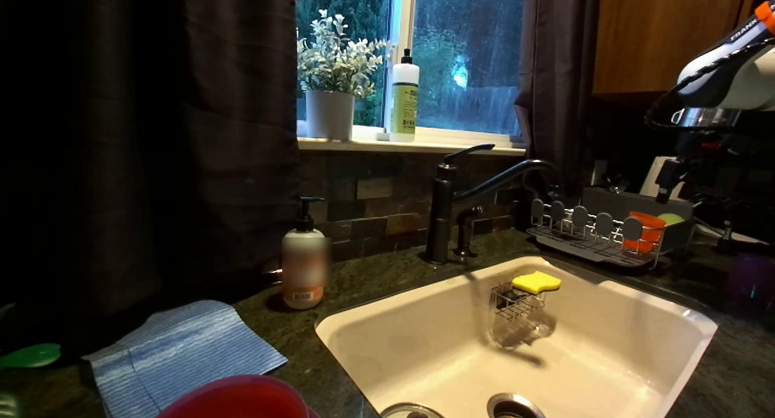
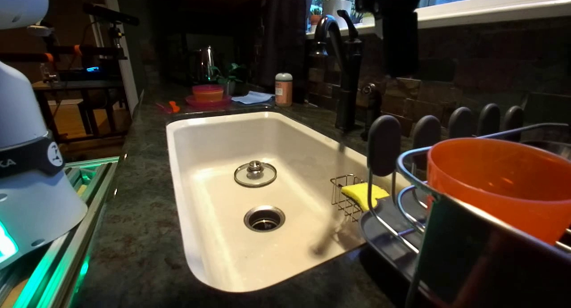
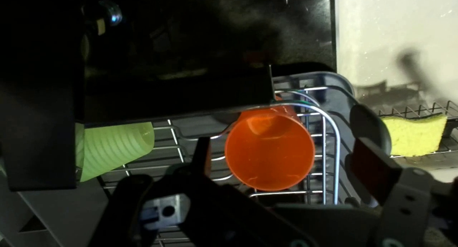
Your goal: Remove the orange cup from the drying rack and put it in the sink
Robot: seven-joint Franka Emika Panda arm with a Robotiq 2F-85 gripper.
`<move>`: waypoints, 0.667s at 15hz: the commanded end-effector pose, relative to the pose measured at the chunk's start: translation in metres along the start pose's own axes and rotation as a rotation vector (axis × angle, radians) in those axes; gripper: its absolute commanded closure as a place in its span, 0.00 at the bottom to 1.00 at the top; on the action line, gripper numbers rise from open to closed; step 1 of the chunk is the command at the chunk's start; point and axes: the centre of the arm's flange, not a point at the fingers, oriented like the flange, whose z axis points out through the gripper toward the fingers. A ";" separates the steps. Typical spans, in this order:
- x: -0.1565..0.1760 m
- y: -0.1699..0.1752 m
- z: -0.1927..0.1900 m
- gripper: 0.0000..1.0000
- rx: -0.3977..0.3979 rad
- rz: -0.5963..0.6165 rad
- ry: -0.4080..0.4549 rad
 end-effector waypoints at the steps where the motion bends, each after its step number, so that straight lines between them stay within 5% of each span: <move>1: 0.023 0.011 0.022 0.00 0.005 -0.012 -0.014; 8: 0.049 0.011 0.042 0.00 0.024 0.031 -0.043; 10: 0.053 0.011 0.044 0.10 0.026 0.039 -0.046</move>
